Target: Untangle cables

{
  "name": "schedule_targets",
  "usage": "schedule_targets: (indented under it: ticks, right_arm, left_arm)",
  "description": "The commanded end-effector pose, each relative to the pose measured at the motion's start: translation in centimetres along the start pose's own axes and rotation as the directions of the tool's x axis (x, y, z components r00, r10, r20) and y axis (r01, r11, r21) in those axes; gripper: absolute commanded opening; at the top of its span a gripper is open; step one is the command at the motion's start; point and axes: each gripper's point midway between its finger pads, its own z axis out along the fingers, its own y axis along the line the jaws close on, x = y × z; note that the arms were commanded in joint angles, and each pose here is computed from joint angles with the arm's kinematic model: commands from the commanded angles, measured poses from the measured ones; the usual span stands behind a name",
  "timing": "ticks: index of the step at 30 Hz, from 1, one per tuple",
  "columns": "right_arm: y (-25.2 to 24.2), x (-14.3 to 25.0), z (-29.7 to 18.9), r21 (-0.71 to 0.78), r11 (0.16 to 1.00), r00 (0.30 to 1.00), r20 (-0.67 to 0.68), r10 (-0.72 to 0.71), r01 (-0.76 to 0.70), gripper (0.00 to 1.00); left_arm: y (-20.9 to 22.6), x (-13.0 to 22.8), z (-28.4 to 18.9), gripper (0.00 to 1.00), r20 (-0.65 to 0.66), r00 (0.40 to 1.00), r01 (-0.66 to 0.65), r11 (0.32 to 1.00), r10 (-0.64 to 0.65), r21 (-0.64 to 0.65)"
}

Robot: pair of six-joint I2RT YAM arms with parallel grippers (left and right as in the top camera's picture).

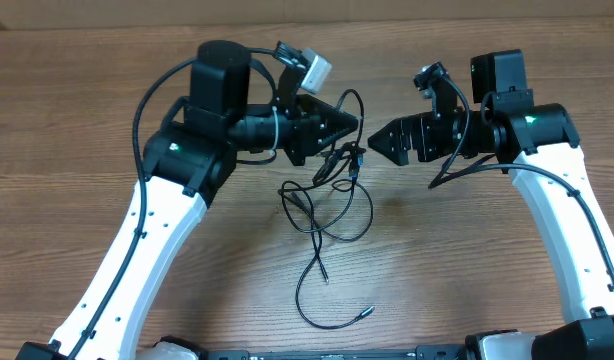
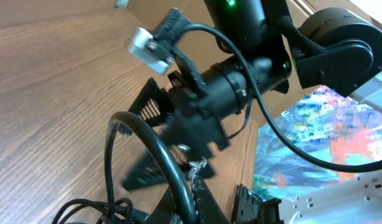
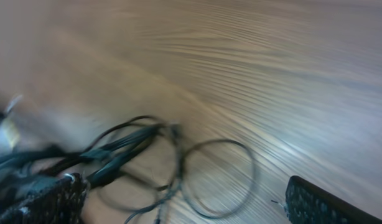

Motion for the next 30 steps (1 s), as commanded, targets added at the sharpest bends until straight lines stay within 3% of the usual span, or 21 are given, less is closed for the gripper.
schedule_targets:
  ticks: [1,8,10,14,19,30]
  right_arm:
    - [5.4,-0.9,-0.9,-0.295,0.912,0.958,0.129,-0.256,0.284,1.0]
    - [9.3,-0.3,-2.7,-0.451,0.747,0.872,0.294,-0.393,0.489,0.94]
    - [10.1,0.2,-2.8,-0.461,0.696,0.835,0.328,-0.443,0.55,0.81]
    - [11.0,0.7,-2.4,-0.477,0.674,0.826,0.323,-0.462,0.564,0.69]
    - [10.8,1.5,-1.4,-0.464,0.696,0.835,0.258,-0.486,0.548,0.35]
    - [10.6,2.3,-1.1,-0.467,0.717,0.852,0.211,-0.478,0.518,0.29]
  left_arm:
    - [-1.6,-0.9,-1.2,0.04,0.027,0.995,-0.095,0.993,0.094,0.067]
    - [-5.6,-1.7,-2.1,0.04,0.073,0.976,-0.216,0.934,0.204,0.283]
    - [-5.4,-1.8,-2.0,0.04,0.076,0.976,-0.216,0.938,0.203,0.272]
    - [-5.3,-1.9,-2.2,0.04,0.078,0.976,-0.216,0.939,0.202,0.267]
    - [-3.9,-2.6,-3.3,0.04,0.086,0.986,-0.16,0.96,0.143,0.23]
    - [-3.4,-3.9,-4.1,0.04,0.122,0.985,-0.148,0.966,0.124,0.21]
